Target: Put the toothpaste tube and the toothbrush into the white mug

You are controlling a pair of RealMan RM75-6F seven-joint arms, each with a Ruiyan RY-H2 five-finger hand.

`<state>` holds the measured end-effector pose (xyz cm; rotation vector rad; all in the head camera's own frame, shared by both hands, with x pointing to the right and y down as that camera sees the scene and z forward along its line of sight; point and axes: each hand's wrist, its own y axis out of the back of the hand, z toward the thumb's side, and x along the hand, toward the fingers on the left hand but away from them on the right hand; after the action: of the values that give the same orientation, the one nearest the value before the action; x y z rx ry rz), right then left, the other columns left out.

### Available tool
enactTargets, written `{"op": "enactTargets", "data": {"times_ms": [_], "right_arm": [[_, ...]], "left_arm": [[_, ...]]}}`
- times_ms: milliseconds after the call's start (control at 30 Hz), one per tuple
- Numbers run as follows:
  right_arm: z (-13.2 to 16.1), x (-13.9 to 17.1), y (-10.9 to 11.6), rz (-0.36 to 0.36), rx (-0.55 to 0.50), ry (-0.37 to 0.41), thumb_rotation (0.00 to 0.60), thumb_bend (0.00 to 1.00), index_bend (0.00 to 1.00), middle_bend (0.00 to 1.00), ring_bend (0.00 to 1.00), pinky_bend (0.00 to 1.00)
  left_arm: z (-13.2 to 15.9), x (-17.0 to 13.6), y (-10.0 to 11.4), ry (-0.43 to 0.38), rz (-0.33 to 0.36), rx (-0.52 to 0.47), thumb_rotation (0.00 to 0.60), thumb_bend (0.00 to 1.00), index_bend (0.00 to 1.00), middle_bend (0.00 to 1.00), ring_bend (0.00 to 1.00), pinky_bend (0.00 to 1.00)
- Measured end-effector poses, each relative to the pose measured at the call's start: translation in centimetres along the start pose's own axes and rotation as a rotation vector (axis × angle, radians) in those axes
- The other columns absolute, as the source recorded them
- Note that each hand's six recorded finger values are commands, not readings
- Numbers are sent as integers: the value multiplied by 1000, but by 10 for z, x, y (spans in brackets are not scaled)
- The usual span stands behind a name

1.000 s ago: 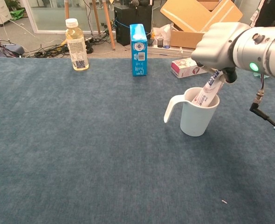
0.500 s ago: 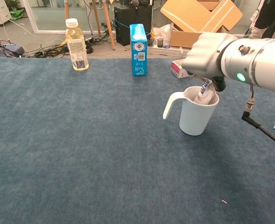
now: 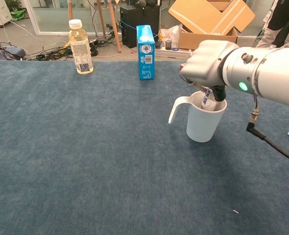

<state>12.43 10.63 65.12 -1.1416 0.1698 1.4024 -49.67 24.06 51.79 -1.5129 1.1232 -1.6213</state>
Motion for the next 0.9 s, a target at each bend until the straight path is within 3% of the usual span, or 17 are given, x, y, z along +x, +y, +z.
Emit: {"op": "enactTargets", "data": {"times_ms": [300,667,900], "right_arm": [[1,2,4,-23,-30,13,600,346,401,987,1000,1000],[-3,8,12,-53,-62,22,600,343,383,987,1000,1000],[-14,22,28,-111,-110,20,600,324,372,987,1000,1000]], "left_arm": [[-1,-1,-1,1,-3,2,600,0,468,320,329,389],[-1,1,-2,4,-7,5,600,0,468,320,329,389],[-1,2,-3,6,-9,9,600,0,468,320,329,389]]}}
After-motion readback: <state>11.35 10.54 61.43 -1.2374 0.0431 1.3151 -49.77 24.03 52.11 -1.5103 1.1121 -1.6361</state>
